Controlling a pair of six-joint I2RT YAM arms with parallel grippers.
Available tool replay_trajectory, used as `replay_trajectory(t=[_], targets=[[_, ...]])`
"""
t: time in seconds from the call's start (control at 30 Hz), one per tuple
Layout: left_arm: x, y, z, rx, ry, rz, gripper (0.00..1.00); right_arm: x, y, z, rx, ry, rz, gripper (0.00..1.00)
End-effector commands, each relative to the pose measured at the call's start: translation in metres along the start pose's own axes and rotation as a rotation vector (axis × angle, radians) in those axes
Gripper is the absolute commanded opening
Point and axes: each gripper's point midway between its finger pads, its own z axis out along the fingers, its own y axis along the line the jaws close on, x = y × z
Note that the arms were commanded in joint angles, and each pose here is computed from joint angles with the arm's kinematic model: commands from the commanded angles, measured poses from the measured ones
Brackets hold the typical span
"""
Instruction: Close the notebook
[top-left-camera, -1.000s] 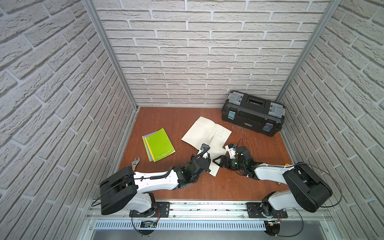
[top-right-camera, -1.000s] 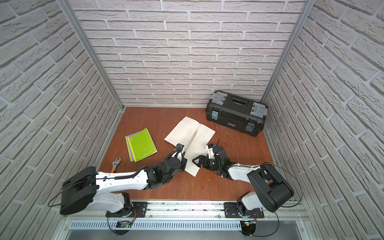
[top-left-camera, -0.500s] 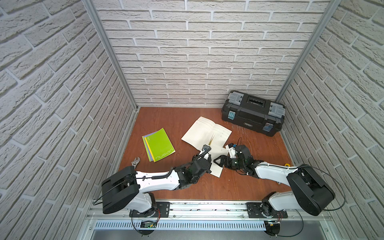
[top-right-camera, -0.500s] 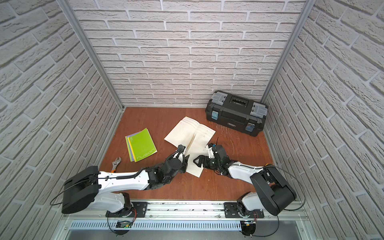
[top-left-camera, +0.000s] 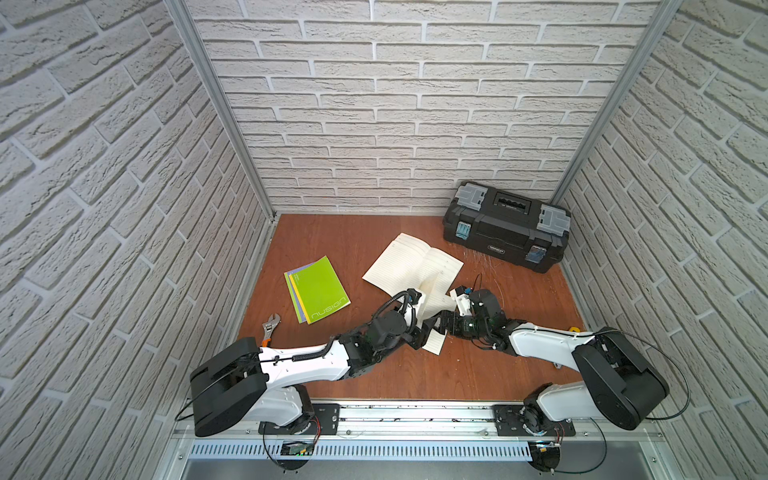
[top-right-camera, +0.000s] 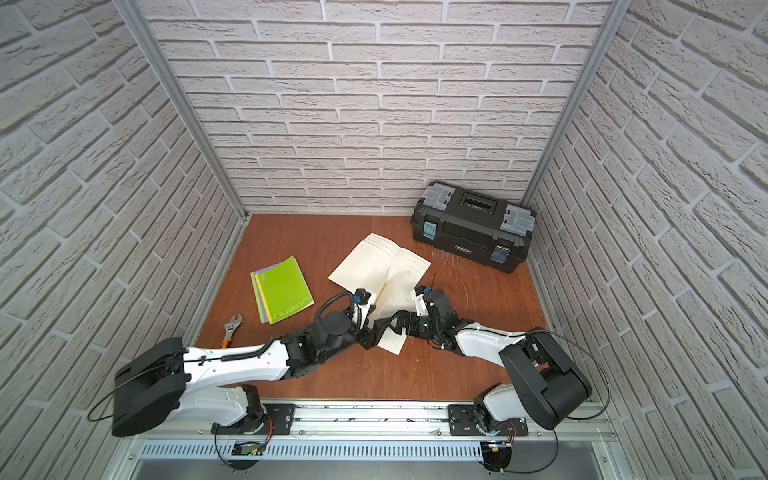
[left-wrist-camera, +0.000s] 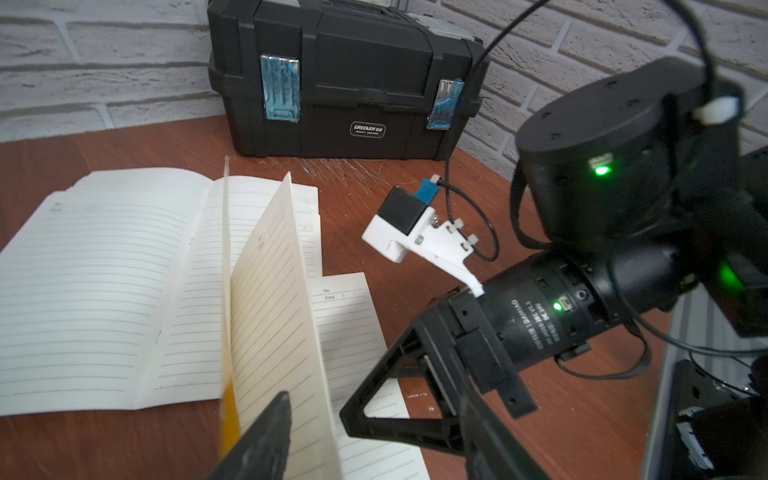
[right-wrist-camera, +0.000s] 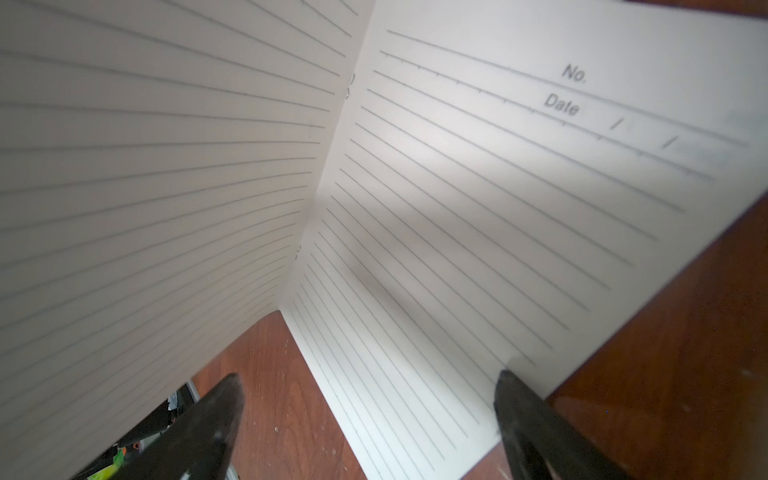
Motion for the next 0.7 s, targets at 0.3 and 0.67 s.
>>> replay_trajectory(t=[0.3, 0.67], targets=[[0.007, -0.016, 0.037, 0.254, -0.020, -0.168, 0.61, 0.012, -0.019, 0.003, 0.081, 0.033, 0.020, 0.95], [-0.024, -0.026, 0.014, 0.173, 0.012, -0.099, 0.60, 0.011, -0.022, 0.005, 0.084, 0.028, 0.021, 0.95]])
